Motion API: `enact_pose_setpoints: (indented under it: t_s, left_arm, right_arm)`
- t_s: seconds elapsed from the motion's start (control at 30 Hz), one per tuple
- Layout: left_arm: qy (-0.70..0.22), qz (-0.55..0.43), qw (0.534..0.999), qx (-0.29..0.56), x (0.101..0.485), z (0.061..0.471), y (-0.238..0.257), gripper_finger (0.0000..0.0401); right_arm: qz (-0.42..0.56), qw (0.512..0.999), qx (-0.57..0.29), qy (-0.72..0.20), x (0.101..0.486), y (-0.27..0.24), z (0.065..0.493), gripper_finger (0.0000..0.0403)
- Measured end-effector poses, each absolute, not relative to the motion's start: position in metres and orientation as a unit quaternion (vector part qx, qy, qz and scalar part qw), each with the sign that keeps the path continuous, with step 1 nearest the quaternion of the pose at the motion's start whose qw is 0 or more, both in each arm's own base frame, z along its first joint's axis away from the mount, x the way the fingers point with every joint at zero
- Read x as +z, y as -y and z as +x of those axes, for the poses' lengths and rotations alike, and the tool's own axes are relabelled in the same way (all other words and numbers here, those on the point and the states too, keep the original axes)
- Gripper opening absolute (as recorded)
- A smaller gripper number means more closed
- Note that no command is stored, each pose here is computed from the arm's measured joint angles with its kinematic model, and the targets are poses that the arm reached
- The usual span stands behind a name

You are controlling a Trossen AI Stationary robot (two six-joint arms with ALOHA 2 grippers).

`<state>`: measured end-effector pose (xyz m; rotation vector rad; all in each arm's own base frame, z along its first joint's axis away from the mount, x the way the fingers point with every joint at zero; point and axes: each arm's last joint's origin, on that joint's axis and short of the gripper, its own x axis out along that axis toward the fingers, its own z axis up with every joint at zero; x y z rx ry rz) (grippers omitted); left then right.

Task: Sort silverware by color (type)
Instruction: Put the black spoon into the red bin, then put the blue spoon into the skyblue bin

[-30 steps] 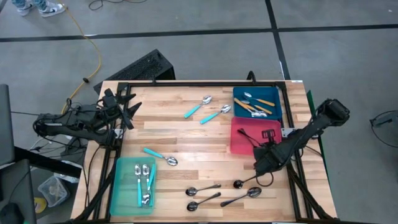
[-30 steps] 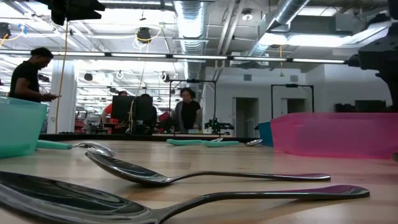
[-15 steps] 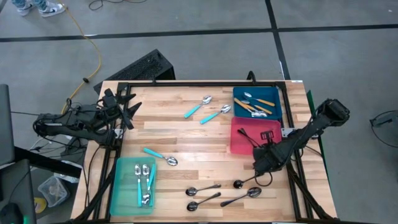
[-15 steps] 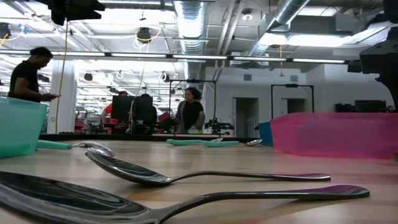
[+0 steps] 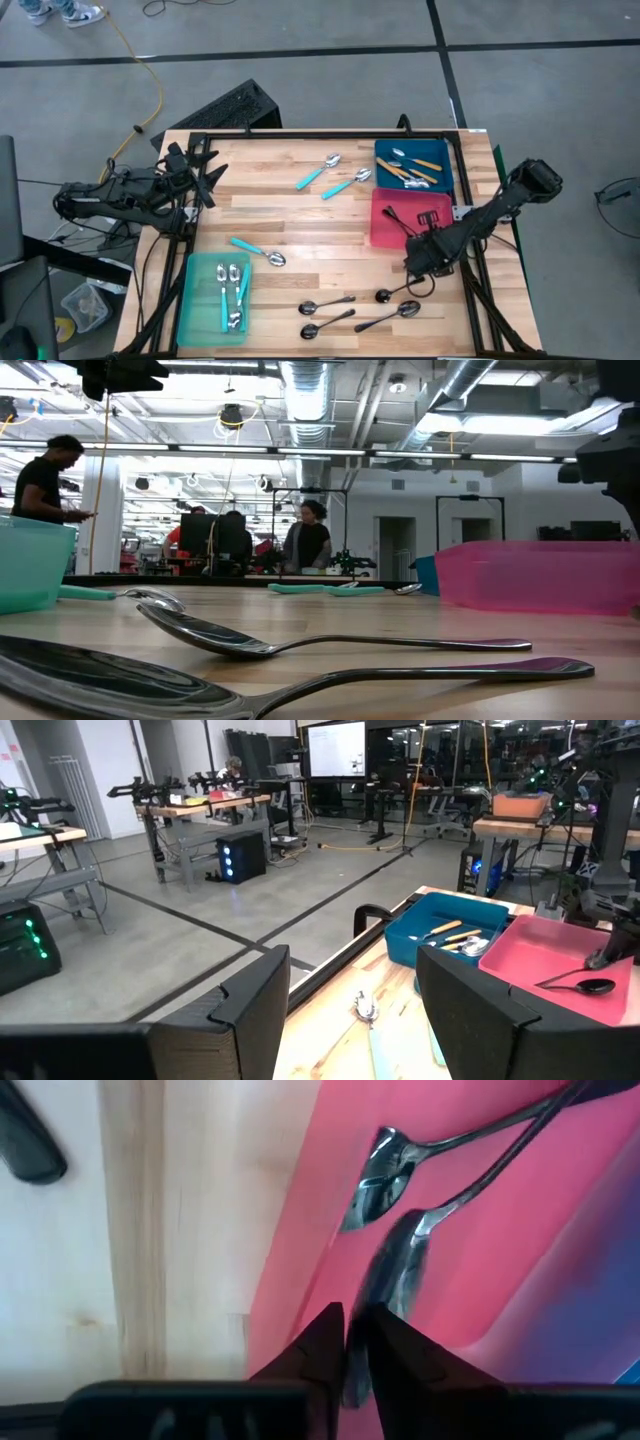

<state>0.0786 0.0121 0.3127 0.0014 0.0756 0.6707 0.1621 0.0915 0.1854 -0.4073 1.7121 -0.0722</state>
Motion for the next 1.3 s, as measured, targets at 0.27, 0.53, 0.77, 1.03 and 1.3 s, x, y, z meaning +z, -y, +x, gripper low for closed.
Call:
enact_pose_setpoints:
  t_s: [0.27, 0.53, 0.77, 1.03, 1.3]
  left_arm:
    - [-0.037, 0.001, 0.944, 0.329, 0.313, 0.079, -0.012, 0.0206]
    - [-0.037, 0.001, 0.944, 0.329, 0.313, 0.079, -0.012, 0.0206]
    - [-0.037, 0.001, 0.944, 0.329, 0.313, 0.079, -0.012, 0.0206]
    - [-0.037, -0.001, 0.944, 0.329, 0.313, 0.079, -0.012, 0.0206]
    - [-0.037, -0.001, 0.944, 0.329, 0.313, 0.079, -0.012, 0.0206]
  right_arm:
    - [-0.162, 0.636, -0.045, -0.753, 0.185, -0.085, 0.166, 0.0127]
    - [-0.147, 0.643, -0.058, -0.749, 0.193, -0.080, 0.173, 0.0171]
    - [-0.114, 0.672, -0.067, -0.729, 0.225, -0.079, 0.191, 0.0167]
    - [0.029, 0.784, -0.071, -0.616, 0.284, -0.089, 0.228, 0.0163]
    - [0.051, 0.923, 0.004, -0.381, 0.333, -0.100, 0.275, 0.0162]
